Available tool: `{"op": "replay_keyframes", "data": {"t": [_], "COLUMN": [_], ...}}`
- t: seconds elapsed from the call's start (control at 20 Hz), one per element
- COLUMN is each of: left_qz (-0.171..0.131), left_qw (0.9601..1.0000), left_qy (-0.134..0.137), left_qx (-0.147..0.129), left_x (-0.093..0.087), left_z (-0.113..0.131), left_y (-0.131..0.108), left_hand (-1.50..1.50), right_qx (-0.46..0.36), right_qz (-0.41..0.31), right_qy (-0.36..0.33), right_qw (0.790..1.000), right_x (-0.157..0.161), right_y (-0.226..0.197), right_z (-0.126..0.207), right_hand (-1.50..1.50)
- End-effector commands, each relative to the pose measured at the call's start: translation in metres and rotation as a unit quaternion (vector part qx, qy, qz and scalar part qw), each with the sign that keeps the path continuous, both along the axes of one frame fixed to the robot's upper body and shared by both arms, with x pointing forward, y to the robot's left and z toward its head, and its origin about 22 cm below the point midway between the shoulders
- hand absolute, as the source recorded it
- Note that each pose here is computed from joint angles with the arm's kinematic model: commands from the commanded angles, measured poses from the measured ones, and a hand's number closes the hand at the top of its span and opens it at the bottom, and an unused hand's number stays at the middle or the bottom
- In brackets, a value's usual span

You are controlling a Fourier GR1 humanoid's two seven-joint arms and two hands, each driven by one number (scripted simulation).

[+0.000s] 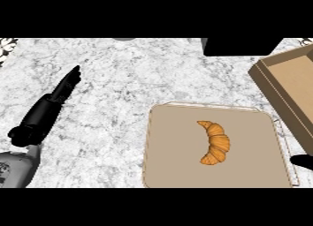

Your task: Pick the croissant from the tray and place it in the cardboard box

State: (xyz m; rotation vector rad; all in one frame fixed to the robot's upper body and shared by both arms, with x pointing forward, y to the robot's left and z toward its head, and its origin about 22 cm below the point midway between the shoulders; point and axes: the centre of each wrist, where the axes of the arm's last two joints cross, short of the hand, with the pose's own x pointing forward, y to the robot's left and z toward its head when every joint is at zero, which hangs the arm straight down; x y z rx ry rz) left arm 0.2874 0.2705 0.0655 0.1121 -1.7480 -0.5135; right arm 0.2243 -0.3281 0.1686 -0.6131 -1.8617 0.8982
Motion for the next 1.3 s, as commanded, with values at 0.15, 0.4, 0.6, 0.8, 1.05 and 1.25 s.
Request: {"op": "replay_keyframes", "data": {"t": [0.15,0.4,0.6,0.8,1.05,1.25], "left_qz": [-0.014,-0.019,-0.017,-0.015,-0.022,-0.018], "left_qw": [0.9999,0.9998,0.9998,0.9999,0.9997,0.9998], "left_qy": [-0.006,-0.002,0.006,-0.001,-0.001,-0.005], "left_qx": [0.008,-0.003,0.010,0.006,0.003,0.007], "left_x": [0.003,0.000,0.003,0.000,0.009,0.002], "left_z": [0.004,0.000,0.004,-0.003,0.003,0.007], "left_y": [-0.002,-0.015,-0.006,-0.007,-0.011,0.005], "left_hand": [0.00,0.00,0.00,0.00,0.00,0.00], "right_qx": [-0.180,-0.276,-0.323,-0.342,-0.351,-0.358], "right_qz": [0.013,0.021,0.009,-0.009,-0.017,-0.022], "right_qy": [0.096,0.147,0.164,0.190,0.230,0.246], "right_qw": [0.979,0.950,0.932,0.920,0.907,0.901], "right_x": [-0.012,-0.027,-0.040,-0.033,-0.015,-0.026], "right_y": [0.022,0.064,0.102,0.132,0.169,0.181], "right_z": [0.013,0.030,0.029,0.022,0.018,0.010], "right_hand": [-1.50,-1.50,-1.50,-1.50,-1.50,-1.50]}}
